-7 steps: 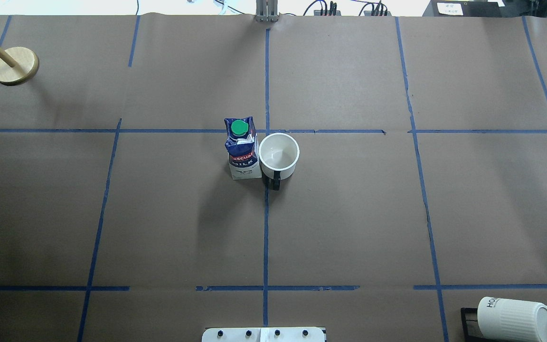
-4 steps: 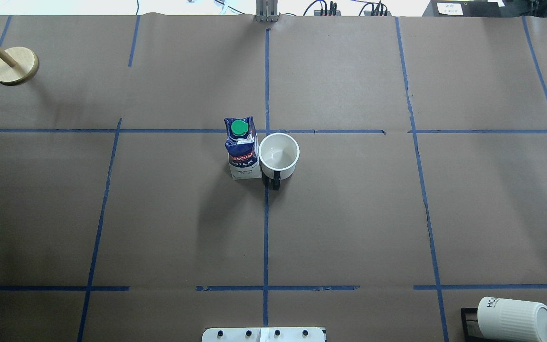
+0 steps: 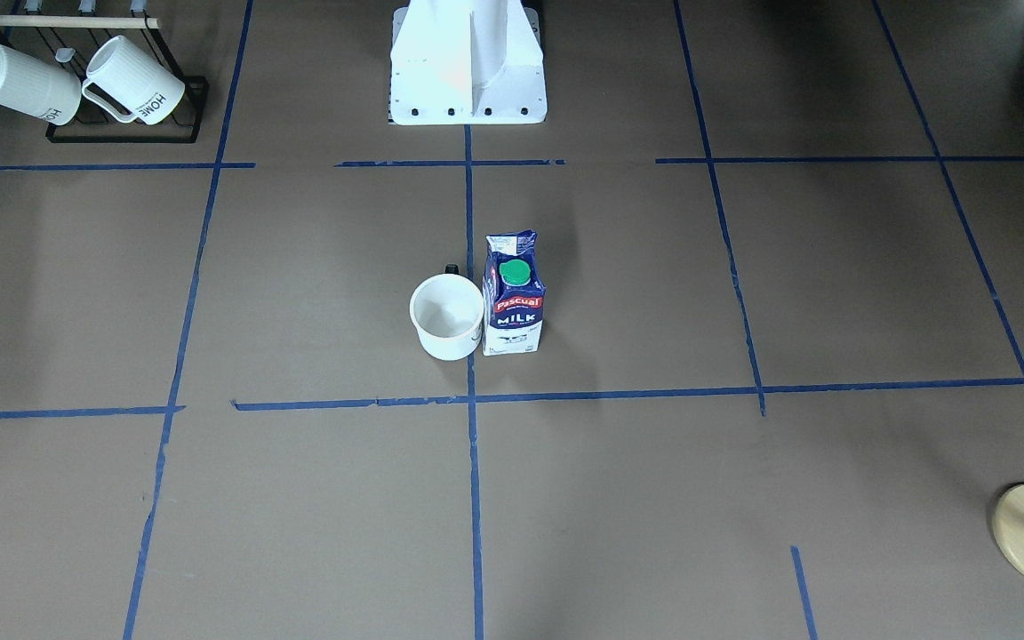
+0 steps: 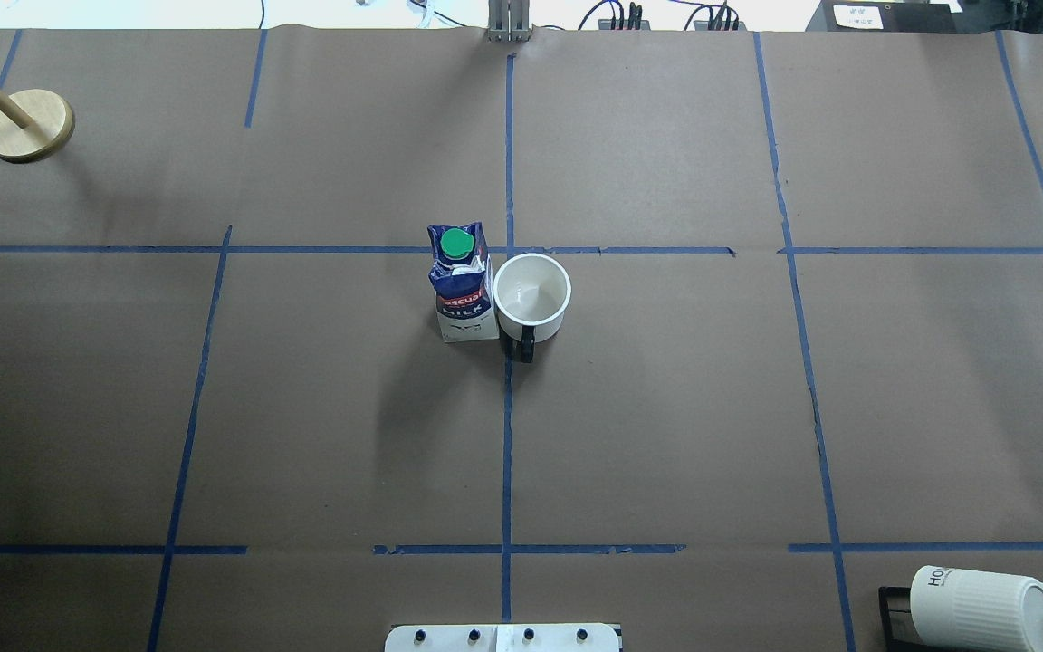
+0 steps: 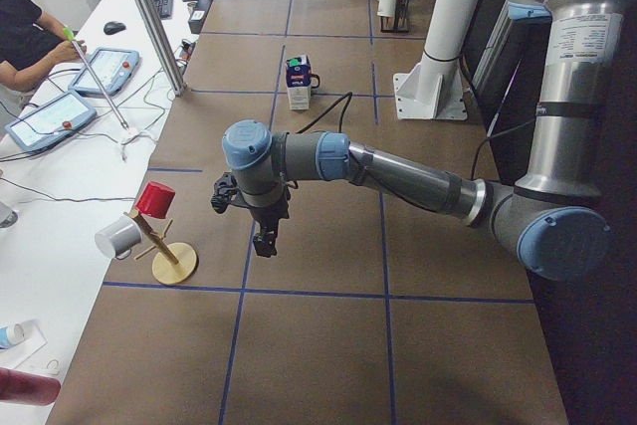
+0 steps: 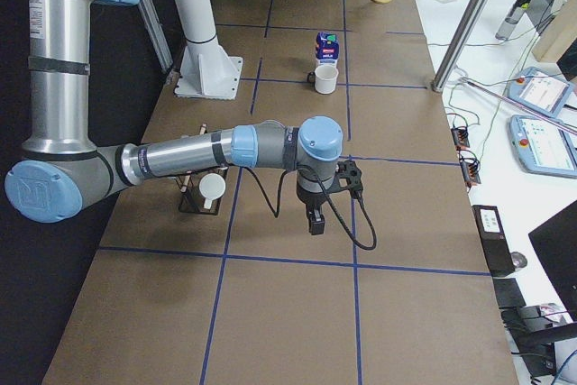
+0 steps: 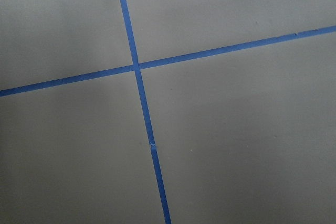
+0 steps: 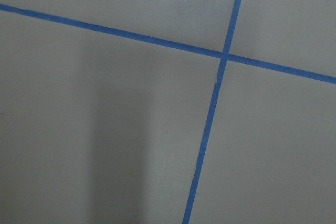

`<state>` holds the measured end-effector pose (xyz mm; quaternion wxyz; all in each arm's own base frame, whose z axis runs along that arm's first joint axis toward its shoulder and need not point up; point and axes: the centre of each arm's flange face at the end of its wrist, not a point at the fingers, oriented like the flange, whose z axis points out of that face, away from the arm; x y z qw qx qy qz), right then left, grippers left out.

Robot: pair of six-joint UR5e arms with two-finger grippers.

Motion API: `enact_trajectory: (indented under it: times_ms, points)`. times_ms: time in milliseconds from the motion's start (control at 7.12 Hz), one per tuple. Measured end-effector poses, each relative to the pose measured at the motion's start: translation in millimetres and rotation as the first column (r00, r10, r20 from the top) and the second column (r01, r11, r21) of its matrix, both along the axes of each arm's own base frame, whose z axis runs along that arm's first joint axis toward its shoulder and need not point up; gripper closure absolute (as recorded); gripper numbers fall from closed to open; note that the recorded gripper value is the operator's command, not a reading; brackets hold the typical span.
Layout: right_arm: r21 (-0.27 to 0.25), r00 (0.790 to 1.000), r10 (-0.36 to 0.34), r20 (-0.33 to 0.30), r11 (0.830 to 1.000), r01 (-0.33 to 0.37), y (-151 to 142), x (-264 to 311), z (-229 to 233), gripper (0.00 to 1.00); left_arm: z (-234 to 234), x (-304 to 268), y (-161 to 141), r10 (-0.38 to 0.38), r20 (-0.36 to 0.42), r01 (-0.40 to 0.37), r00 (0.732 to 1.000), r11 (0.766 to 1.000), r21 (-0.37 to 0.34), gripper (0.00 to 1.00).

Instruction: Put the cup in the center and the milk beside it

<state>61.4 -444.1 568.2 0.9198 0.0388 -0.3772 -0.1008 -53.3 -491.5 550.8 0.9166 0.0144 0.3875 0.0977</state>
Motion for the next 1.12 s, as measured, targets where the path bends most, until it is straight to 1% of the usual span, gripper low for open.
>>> enact_trajectory:
  times_ms: [421, 842, 1123]
  points:
    - [-0.003, 1.0, 0.0, 0.012, 1.0, 0.0, 0.8, -1.0, 0.2, 0.0, 10.4, 0.3, 12.1, 0.002, -0.004, -0.002, 1.0, 1.0, -0.013, 0.0]
    - [0.015, 0.999, 0.003, 0.046, 1.0, -0.003, -2.7, -3.4, -11.7, 0.0, -10.8, -0.3, 14.0, 0.0, 0.0, 0.0, 1.0, 0.998, 0.06, 0.0]
    - [0.027, 0.998, 0.005, 0.056, 1.0, -0.007, -2.6, -4.0, -20.3, 0.0, -14.6, -0.7, 14.9, 0.001, 0.004, -0.001, 1.0, 0.997, 0.073, 0.0]
